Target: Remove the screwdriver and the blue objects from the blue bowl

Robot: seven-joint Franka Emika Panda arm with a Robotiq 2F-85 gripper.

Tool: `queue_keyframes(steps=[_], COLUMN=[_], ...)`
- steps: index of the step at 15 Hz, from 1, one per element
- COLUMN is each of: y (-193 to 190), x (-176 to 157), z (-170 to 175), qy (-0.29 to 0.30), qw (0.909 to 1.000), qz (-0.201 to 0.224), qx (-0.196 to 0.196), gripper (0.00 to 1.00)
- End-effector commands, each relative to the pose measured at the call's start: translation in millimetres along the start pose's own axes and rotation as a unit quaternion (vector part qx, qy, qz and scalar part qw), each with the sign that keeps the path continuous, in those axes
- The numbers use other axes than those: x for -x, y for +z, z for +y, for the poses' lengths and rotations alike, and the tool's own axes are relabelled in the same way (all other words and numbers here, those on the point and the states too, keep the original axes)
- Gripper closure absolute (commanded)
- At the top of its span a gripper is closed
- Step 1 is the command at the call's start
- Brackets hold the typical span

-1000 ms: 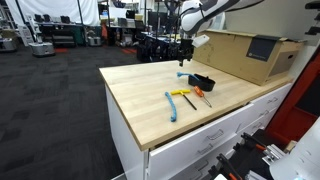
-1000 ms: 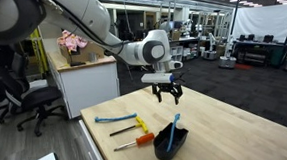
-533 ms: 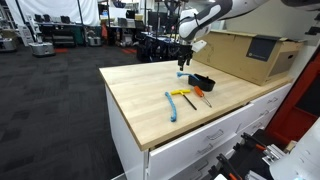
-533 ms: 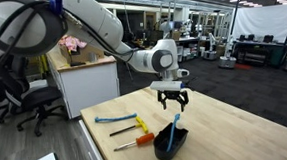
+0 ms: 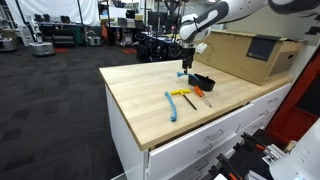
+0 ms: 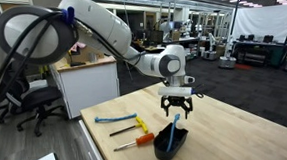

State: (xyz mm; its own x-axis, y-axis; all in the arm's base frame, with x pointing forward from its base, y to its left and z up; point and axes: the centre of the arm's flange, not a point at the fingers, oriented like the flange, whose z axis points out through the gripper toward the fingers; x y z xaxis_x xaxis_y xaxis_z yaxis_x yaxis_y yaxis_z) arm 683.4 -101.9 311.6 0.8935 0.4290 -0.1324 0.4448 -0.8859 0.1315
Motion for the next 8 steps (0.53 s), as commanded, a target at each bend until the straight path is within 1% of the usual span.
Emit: queue_keyframes(steps=[1, 5, 6, 7, 8], y=[11, 23, 26, 28, 30], x=[-12, -19, -22, -24, -26], z=[14, 16, 16, 17, 17], qy=[-0.023, -0.034, -0.033, -0.032, -0.026], qw=[0.9993, 0.9985, 0.9985, 0.9984, 0.9984], qz=[-0.016, -0.031, -0.033, -0.035, -0.037], qx=[-0.023, -0.031, -0.030, -0.031, -0.033], gripper=[0.00, 0.00, 0.04, 0.26, 0.29])
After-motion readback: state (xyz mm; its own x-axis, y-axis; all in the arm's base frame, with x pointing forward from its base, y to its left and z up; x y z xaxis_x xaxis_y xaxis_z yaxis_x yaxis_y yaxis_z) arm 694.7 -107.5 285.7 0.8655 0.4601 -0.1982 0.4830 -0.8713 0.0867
